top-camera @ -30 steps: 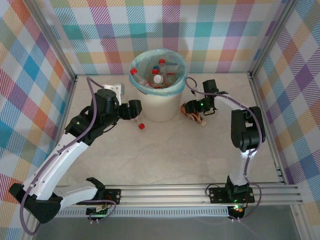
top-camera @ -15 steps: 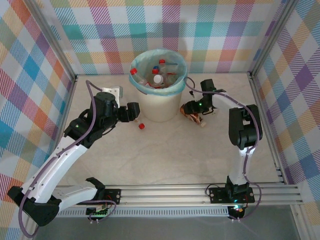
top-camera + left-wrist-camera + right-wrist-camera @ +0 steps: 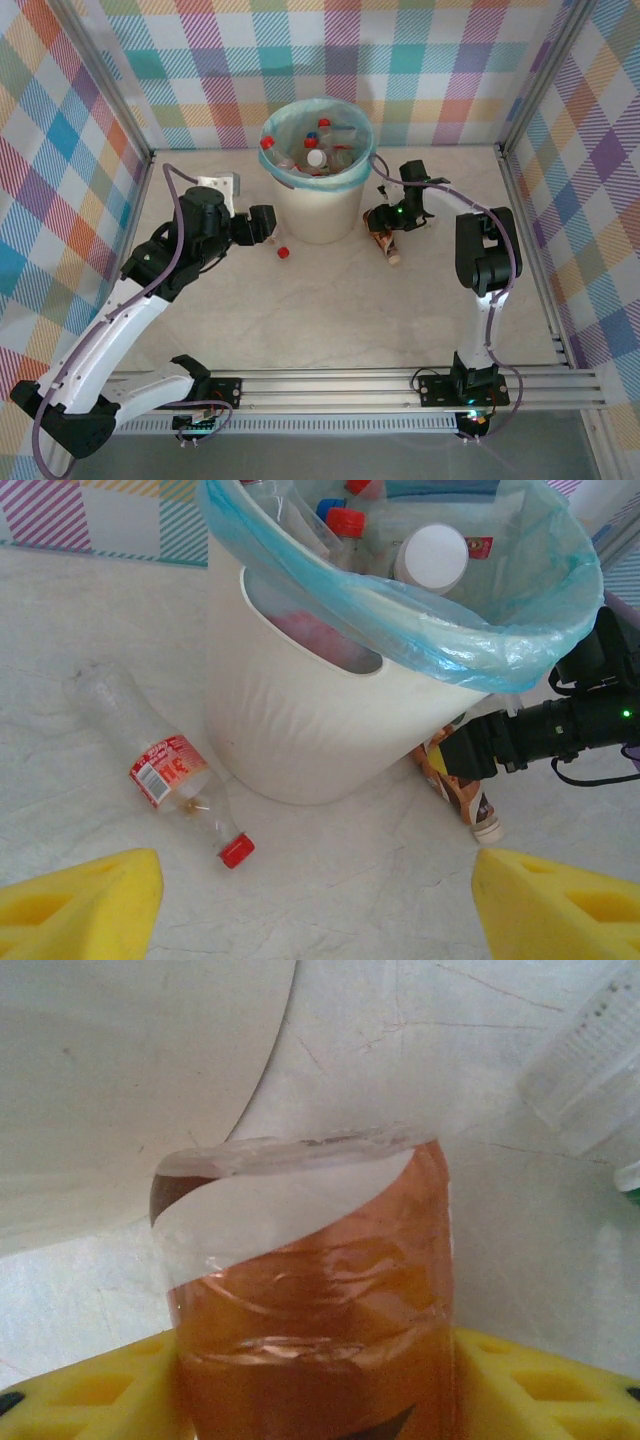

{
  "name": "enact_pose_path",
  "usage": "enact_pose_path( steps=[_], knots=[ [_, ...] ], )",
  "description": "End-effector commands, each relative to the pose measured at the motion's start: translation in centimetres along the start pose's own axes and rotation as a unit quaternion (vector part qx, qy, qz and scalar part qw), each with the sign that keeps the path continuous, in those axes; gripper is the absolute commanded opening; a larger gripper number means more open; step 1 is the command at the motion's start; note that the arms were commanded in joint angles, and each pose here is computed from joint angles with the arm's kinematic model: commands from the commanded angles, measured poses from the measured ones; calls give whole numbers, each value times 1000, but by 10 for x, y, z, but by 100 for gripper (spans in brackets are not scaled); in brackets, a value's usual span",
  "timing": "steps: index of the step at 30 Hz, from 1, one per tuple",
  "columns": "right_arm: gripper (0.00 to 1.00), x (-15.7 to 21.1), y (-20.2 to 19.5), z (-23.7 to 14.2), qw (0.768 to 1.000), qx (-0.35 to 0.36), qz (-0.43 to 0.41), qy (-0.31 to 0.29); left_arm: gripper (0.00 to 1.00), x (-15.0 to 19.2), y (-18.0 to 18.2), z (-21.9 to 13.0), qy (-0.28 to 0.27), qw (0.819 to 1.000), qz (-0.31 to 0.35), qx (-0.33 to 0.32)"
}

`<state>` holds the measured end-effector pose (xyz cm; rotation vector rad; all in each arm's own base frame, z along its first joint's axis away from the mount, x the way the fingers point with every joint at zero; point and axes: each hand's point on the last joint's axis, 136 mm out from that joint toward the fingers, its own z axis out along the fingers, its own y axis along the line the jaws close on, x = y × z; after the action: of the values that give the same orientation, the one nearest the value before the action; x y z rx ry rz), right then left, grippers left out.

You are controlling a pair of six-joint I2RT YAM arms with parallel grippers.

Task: Put the plastic bottles in the bin

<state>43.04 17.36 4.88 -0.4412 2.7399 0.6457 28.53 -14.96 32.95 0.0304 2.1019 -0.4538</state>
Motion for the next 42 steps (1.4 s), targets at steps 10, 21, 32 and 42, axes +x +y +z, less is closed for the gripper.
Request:
enact_pose_path(
  steps=[10,21,32,42],
  knots=[
    [57,16,26,-52,999,1,18,-36,81,0,9,-22,-20,1000,-8,-8],
    [54,34,50,-133,994,35,26,-101,81,-12,10,-37,-43,999,-10,-8],
    [51,-6,149,-266,953,-70,-2,-296,81,-21,3,-39,-55,998,-12,5],
    [50,-110,220,-308,902,-170,22,-396,81,-28,5,-46,-65,998,-10,-2]
  ],
)
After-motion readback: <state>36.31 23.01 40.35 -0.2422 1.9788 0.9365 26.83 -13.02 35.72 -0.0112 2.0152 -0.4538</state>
